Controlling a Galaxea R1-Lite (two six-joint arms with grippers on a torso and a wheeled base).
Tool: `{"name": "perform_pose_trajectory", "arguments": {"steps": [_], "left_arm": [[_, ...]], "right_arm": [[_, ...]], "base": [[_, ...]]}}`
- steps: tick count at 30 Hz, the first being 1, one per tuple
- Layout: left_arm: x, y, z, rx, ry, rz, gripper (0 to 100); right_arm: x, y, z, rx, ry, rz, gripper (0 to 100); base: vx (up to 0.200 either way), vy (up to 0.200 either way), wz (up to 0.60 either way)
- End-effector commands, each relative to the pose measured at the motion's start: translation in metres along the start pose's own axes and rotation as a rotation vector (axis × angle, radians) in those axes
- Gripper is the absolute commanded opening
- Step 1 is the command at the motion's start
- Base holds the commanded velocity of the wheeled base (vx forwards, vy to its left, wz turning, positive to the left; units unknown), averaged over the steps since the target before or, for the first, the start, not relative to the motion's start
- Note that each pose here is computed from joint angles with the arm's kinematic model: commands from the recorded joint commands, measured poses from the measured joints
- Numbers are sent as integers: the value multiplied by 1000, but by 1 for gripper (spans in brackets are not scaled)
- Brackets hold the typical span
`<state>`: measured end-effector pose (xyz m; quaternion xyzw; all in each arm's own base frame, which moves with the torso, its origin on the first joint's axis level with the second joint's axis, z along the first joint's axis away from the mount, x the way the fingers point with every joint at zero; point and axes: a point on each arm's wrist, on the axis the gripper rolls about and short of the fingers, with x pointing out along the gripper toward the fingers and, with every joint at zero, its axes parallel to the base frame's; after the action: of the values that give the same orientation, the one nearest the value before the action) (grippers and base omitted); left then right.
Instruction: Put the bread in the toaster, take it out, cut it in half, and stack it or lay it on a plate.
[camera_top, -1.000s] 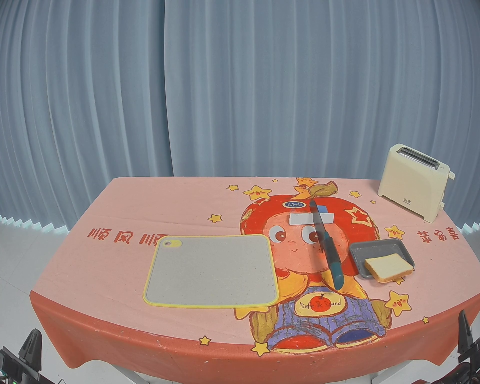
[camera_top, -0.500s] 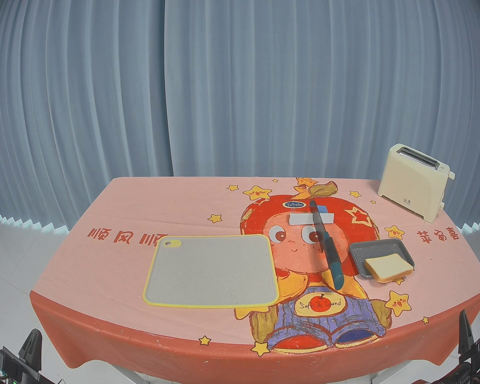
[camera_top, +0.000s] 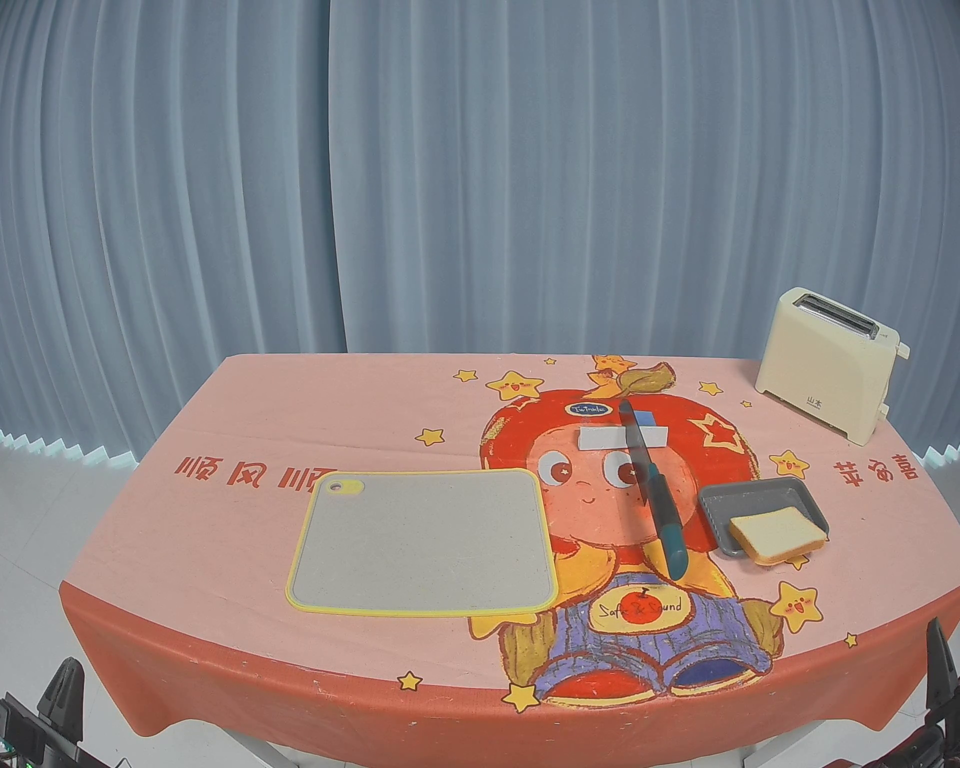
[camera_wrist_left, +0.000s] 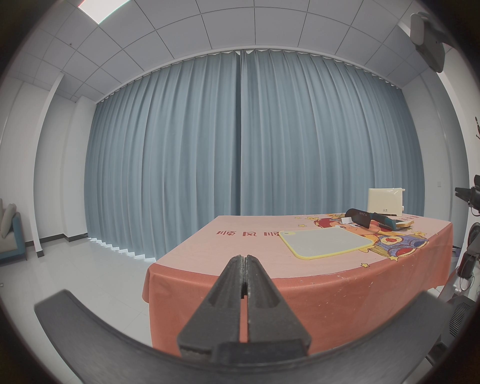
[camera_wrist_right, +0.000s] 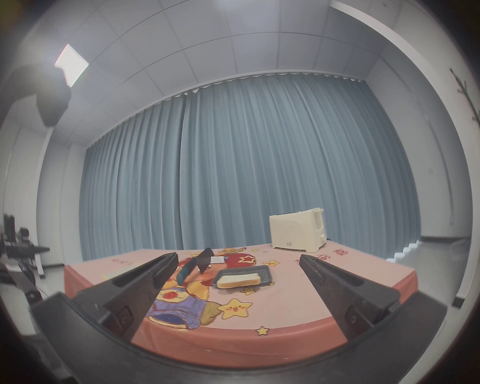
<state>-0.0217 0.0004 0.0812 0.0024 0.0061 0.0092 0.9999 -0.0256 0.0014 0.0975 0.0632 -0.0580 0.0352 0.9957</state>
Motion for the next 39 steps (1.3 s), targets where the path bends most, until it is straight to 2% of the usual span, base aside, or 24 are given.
{"name": "perform_pose_trajectory", "arguments": {"steps": [1,5,13,17,19,20,21,30,34,39], "left_arm": [[1,0,-5,0,19,1,0],[1,0,-5,0,19,1,0],[1,0,-5,0,19,1,0],[1,0,-5,0,19,1,0],[1,0,-5,0,19,1,0],[1,0,-5,0,19,1,0],[1,0,-5,0,19,1,0],[1,0,-5,0,19,1,0],[1,0,-5,0,19,1,0],[1,0,-5,0,19,1,0]], "right_arm": [[-1,1,5,77,-8,22,100],[4,3,11,185,32,42,100],[11,2,10,251,105,37,100],[14,2,10,306,136,44,100],[15,2,10,317,146,55,100],[16,3,8,349,168,71,100],[16,2,8,359,175,71,100],[19,2,3,377,217,57,100],[22,1,0,436,259,40,100],[24,0,-6,446,294,28,100]], "base": [[0,0,0],[0,0,0],[0,0,0],[0,0,0],[0,0,0],[0,0,0],[0,0,0],[0,0,0],[0,0,0],[0,0,0]]}}
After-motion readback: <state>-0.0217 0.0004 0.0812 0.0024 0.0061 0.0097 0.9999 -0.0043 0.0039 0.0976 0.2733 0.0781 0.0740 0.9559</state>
